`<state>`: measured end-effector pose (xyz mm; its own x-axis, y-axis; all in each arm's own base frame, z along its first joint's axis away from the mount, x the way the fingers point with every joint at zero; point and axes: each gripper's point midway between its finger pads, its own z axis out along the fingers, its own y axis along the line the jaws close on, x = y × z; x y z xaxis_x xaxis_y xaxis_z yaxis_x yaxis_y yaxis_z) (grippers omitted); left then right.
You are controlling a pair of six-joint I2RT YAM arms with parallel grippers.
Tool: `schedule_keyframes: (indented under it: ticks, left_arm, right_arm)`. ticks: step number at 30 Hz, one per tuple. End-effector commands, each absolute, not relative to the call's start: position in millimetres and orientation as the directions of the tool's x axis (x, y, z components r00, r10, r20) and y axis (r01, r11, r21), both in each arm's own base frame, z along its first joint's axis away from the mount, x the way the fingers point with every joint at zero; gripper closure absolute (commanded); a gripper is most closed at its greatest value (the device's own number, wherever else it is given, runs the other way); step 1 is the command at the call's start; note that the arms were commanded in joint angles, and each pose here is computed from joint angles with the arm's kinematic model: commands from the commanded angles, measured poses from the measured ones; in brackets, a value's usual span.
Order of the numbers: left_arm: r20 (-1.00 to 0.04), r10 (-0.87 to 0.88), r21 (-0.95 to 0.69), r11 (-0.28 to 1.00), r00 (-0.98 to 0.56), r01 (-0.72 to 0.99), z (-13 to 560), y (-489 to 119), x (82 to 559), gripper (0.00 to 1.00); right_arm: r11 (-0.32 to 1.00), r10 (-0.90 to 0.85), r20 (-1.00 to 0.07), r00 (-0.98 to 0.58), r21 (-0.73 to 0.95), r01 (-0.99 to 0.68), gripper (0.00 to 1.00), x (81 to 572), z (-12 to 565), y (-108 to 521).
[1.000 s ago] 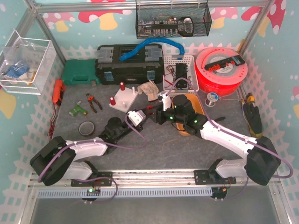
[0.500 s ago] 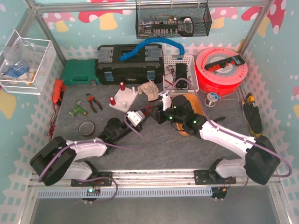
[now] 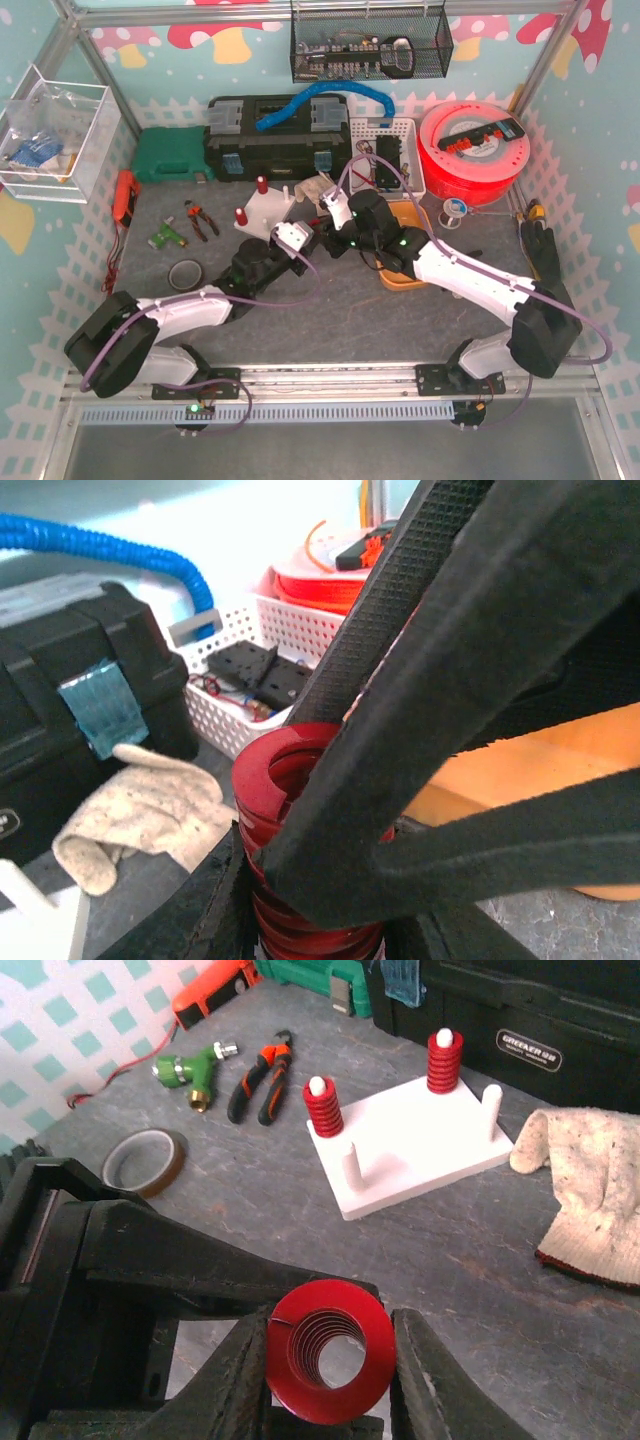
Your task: Install the large spring
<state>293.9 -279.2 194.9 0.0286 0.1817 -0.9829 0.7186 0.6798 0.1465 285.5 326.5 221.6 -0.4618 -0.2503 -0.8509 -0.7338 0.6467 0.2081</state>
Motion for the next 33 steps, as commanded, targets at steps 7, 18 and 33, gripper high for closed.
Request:
schedule_keyframes:
  ticks: [7, 18, 33]
  left_arm:
    - [-0.983, 0.183, 0.109, 0.645, -0.015, 0.756, 197, -292, 291, 0.66]
    - [-0.987, 0.16, 0.124, 0.606, 0.032, 0.786, 205, -297, 283, 0.95]
    - [-0.982, -0.001, -0.116, 0.792, -0.19, 0.599, 193, -241, 324, 1.0]
  right_arm:
    - [0.605, -0.346, -0.829, -0.438, 0.16, -0.78, 1.0, 277, 216, 343]
    - [0.565, -0.346, -0.816, -0.463, 0.213, -0.797, 0.99, 269, 212, 351]
    - [0.823, -0.065, -0.932, -0.355, 0.151, -0.548, 0.02, 315, 292, 294]
